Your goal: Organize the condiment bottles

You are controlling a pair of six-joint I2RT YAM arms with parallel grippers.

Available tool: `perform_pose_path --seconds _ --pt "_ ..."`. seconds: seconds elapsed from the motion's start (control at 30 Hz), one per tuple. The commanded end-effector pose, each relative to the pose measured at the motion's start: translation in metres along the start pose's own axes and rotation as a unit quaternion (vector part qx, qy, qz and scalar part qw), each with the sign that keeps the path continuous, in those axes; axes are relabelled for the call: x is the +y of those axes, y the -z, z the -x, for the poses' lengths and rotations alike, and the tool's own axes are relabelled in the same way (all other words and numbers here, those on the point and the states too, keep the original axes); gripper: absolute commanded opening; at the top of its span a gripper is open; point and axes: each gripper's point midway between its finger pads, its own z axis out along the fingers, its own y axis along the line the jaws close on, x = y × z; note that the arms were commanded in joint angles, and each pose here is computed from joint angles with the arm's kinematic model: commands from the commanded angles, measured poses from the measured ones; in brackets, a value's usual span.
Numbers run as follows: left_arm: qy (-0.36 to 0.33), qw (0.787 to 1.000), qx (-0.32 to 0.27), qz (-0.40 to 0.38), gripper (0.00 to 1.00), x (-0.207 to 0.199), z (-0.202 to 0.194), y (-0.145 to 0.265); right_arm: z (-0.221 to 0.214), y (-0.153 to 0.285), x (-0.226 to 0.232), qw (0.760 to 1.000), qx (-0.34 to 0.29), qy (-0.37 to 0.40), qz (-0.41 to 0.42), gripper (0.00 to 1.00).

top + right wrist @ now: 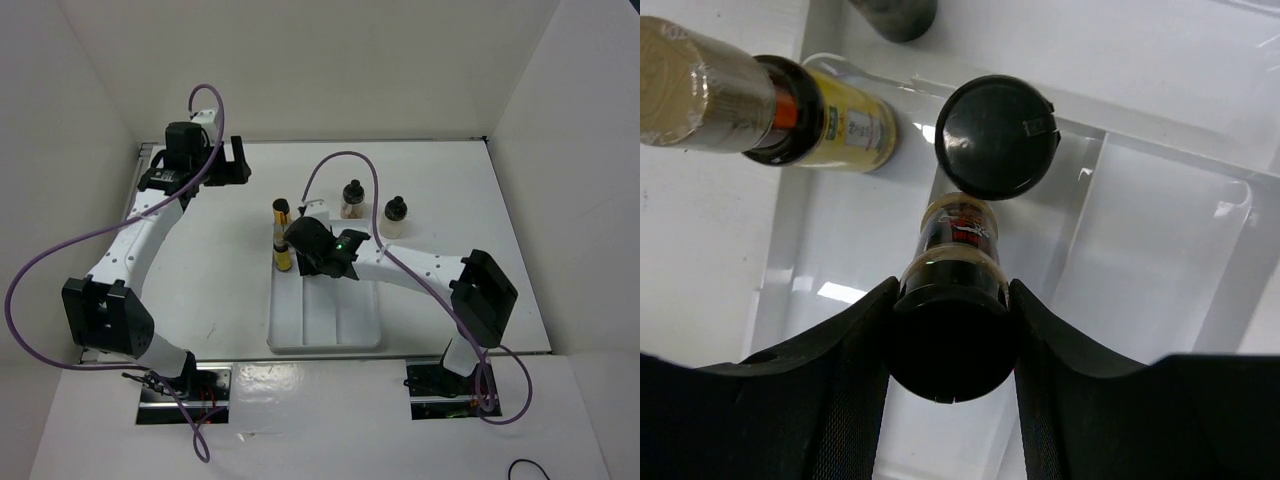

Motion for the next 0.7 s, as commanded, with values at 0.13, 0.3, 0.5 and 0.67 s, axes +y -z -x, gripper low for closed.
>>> perform_pose_path --seconds 0.13,0.3,0.5,0.67 --pt "0.007 1.000 -0.023 -0.008 1.00 -0.001 0.012 0.005 0.035 0.003 0.002 0.998 -0.052 0.007 -0.022 0.00" --pt "0.007 1.000 -0.017 -0.011 1.00 -0.002 0.007 0.004 0.026 -0.008 0.005 0.999 -0.038 0.013 -0.021 0.00" --pt "0.007 1.000 -0.018 -0.007 1.00 0.000 0.008 0.004 0.010 -0.018 0.003 0.999 -0.016 0.020 -0.030 0.01" --pt "0.008 1.000 -0.014 -0.006 1.00 0.000 0.005 0.001 0.006 -0.019 0.002 0.999 -0.010 0.022 -0.029 0.09"
